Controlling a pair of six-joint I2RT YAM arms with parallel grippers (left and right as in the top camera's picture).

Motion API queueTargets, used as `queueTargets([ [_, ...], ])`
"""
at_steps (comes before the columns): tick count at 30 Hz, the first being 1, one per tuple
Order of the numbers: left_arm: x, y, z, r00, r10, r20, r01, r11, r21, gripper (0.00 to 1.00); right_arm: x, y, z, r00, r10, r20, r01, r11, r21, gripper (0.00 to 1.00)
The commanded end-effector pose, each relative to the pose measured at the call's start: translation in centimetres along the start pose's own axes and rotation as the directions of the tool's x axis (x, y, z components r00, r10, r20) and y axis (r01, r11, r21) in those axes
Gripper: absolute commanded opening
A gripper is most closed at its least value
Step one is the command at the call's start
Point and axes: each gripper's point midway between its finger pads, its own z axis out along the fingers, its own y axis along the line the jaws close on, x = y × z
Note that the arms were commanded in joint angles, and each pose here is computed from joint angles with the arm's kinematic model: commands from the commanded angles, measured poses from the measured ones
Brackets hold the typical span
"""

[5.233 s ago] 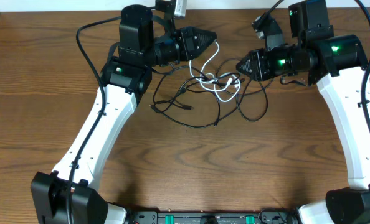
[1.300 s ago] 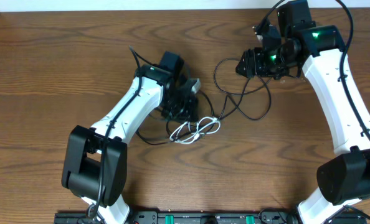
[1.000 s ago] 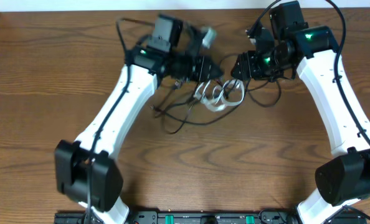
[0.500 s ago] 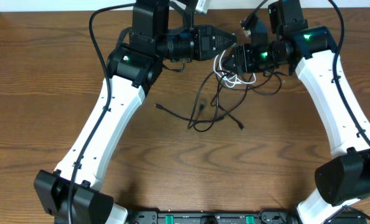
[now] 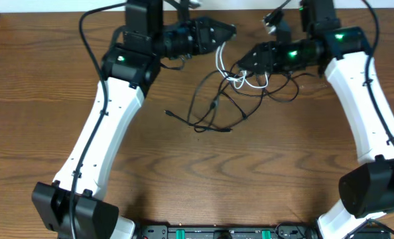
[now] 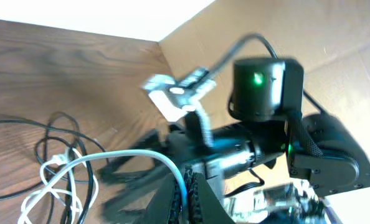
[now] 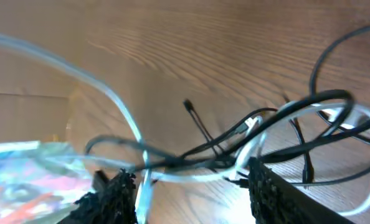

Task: Untangle cables

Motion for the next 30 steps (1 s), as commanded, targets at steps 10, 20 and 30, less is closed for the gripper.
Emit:
queueTargets([
  [10, -1.0, -3.0, -0.2, 0.993, -0.113, 0.03, 0.111, 0.992, 0.061, 0.08, -1.6, 4.4, 1.0, 0.996, -0.075, 0.048, 0.082, 0.982, -0.172, 0.59],
  [20, -1.2, -7.8, -0.4, 0.985, -0.167, -0.034, 0.171, 0.956, 0.239, 0.08, -5.1, 3.7, 2.6, 0.98, 0.046, 0.192, -0.045, 0.999, -0.011, 0.61],
  [30, -2.4, -8.5, -2.2, 0.99, -0.136, -0.03, 0.138, 0.946, 0.294, 0.07, -6.7, -3.7, -0.4, 0.929, 0.158, 0.335, -0.244, 0.942, 0.232, 0.57],
])
